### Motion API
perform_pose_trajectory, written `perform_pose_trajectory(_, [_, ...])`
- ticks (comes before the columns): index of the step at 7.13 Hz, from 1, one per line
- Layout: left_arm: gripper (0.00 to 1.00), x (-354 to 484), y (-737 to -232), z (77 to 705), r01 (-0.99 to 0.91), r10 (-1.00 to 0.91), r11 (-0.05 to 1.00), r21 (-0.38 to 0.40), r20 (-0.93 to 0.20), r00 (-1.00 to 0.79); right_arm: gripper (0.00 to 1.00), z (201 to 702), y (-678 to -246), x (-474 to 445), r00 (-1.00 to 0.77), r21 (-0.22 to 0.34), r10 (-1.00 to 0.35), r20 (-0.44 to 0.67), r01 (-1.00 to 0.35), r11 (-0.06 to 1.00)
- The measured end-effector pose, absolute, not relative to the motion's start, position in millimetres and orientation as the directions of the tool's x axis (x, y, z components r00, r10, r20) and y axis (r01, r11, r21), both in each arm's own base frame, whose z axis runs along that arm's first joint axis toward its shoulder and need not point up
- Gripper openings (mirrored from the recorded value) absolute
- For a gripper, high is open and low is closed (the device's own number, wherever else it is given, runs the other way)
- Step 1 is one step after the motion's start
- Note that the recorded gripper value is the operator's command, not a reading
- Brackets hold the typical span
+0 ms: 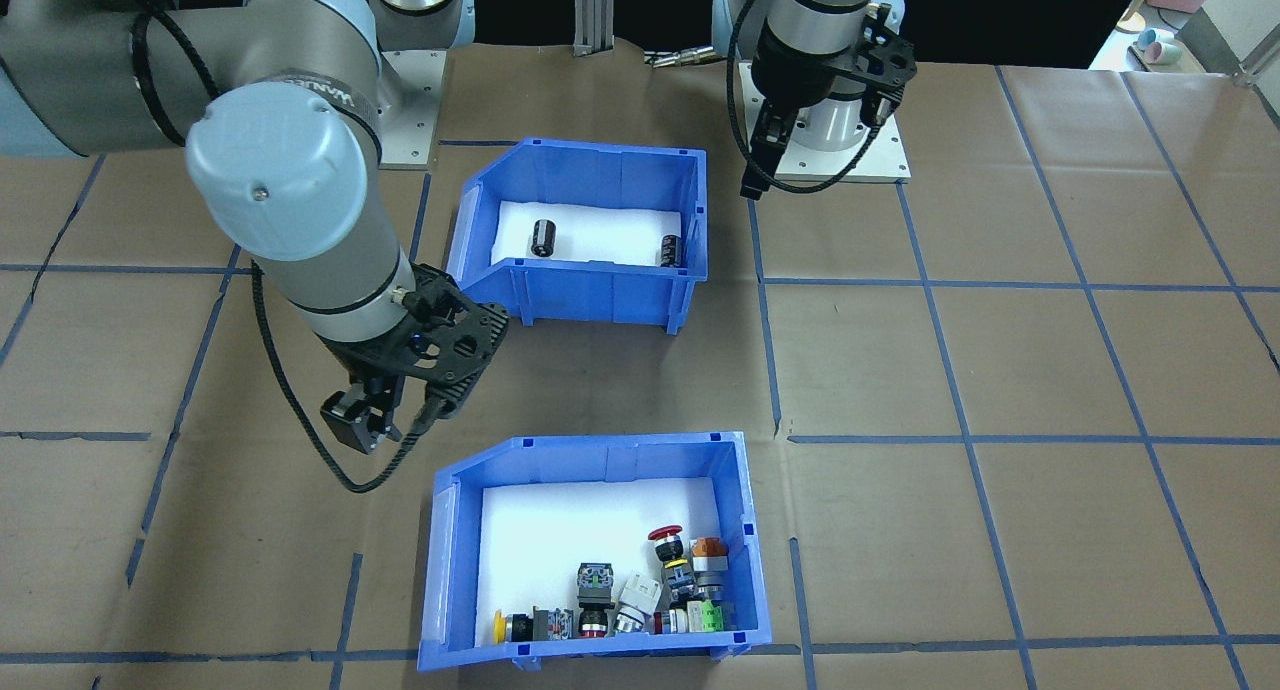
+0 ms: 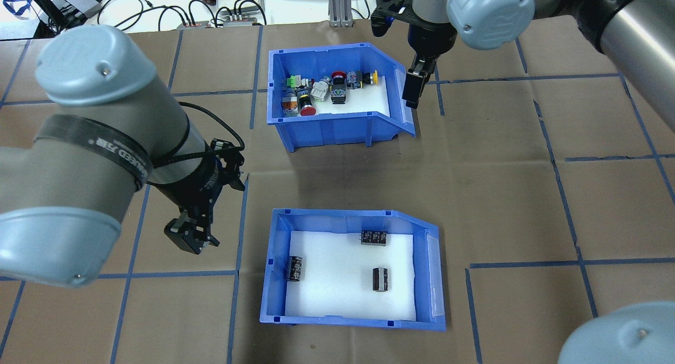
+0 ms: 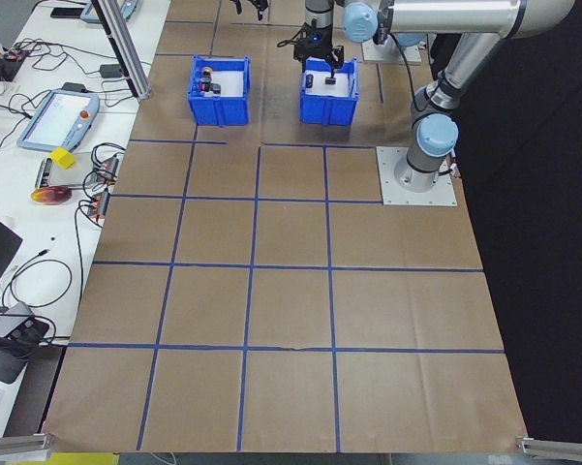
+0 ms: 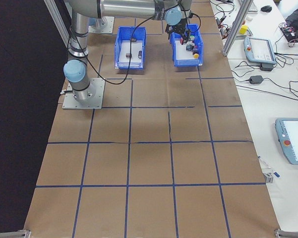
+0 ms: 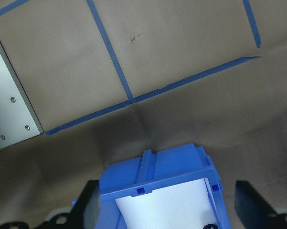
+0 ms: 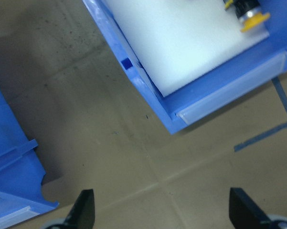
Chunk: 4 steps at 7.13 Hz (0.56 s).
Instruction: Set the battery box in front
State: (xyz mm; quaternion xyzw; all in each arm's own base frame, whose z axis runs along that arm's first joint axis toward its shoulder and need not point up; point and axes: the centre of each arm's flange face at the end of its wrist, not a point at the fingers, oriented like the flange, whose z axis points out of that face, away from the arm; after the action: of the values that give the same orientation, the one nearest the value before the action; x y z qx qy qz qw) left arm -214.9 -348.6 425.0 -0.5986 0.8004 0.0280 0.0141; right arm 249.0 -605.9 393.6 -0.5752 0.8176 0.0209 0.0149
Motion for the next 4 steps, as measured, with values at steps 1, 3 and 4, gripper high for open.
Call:
perform_pose_trajectory(1, [0.98, -237.2, -323.5, 419.6, -0.973, -0.971, 0.232, 0.021, -0.062, -0.233, 1.0, 389.3, -600.9, 275.5, -0.226, 0.016, -0.973, -0.051, -0.974, 0.226])
perform_pose_trajectory(3, [0.98, -256.4, -272.6, 392.8, -0.987, -0.984, 0.16, 0.028, -0.076, -0.161, 1.0, 384.5, -588.9, 320.1, -0.033, -0.002, -0.999, -0.028, -0.999, 0.033])
perform_pose_trajectory(4, [0.98, -262.3, -248.5, 381.0, -0.991, -0.991, 0.117, 0.063, -0.062, -0.121, 1.0, 382.7, -582.1, 342.0, 0.049, -0.011, -0.999, -0.005, -0.999, -0.049])
